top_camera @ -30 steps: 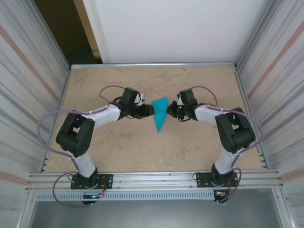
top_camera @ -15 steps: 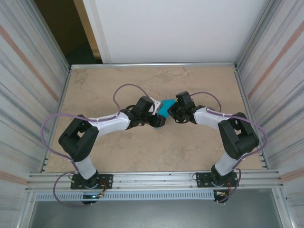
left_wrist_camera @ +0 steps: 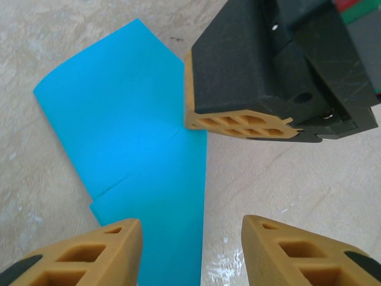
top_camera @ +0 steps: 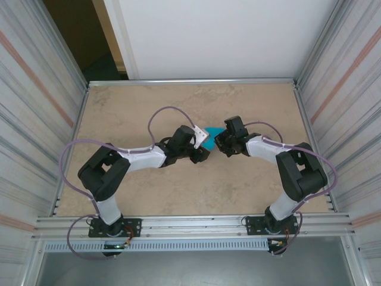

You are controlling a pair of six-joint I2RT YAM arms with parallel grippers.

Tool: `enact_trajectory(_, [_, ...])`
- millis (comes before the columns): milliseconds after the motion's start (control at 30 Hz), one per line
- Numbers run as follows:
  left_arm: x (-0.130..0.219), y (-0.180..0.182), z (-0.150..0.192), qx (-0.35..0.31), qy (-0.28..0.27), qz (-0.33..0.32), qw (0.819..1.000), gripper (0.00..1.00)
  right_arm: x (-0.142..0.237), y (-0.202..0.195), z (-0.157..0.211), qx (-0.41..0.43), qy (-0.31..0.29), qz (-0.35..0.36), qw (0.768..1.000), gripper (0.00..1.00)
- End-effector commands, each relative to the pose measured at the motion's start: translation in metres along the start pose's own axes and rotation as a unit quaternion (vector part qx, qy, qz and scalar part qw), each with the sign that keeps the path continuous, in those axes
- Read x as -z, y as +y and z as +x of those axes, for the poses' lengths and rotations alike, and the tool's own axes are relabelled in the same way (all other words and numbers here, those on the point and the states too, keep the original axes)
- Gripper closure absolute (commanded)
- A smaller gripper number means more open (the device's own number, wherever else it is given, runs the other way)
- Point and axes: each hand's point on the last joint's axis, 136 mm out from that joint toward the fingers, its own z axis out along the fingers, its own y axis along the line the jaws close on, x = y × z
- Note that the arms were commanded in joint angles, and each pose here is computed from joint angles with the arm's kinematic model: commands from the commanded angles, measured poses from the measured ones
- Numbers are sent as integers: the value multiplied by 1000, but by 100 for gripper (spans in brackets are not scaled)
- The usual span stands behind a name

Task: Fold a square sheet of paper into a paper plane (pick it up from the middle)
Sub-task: Fold the wing for the fifth time at the center of the table.

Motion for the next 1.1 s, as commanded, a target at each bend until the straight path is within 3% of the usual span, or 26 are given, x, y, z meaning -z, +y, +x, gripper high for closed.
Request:
enact_trajectory(0, [-11,-6,5,-37,-8,18,999,53,9,1,1,-23,8,-8,1000,98])
enact_trajectory(300, [-21,-5,15,-71,5,20,997,56,10,6,-1,-26,22,-11,999,97])
enact_trajectory(800, [-31,4,22,-77,18,7,997,69,2,9,6,-23,48,-2,999,91])
enact_trajectory(933, [-30,5,24,-75,20,7,997,71,2,9,4,-16,47,3,999,81])
enact_trajectory(1067, [-29,6,24,-71,20,7,997,74,5,7,-2,-6,43,9,999,63])
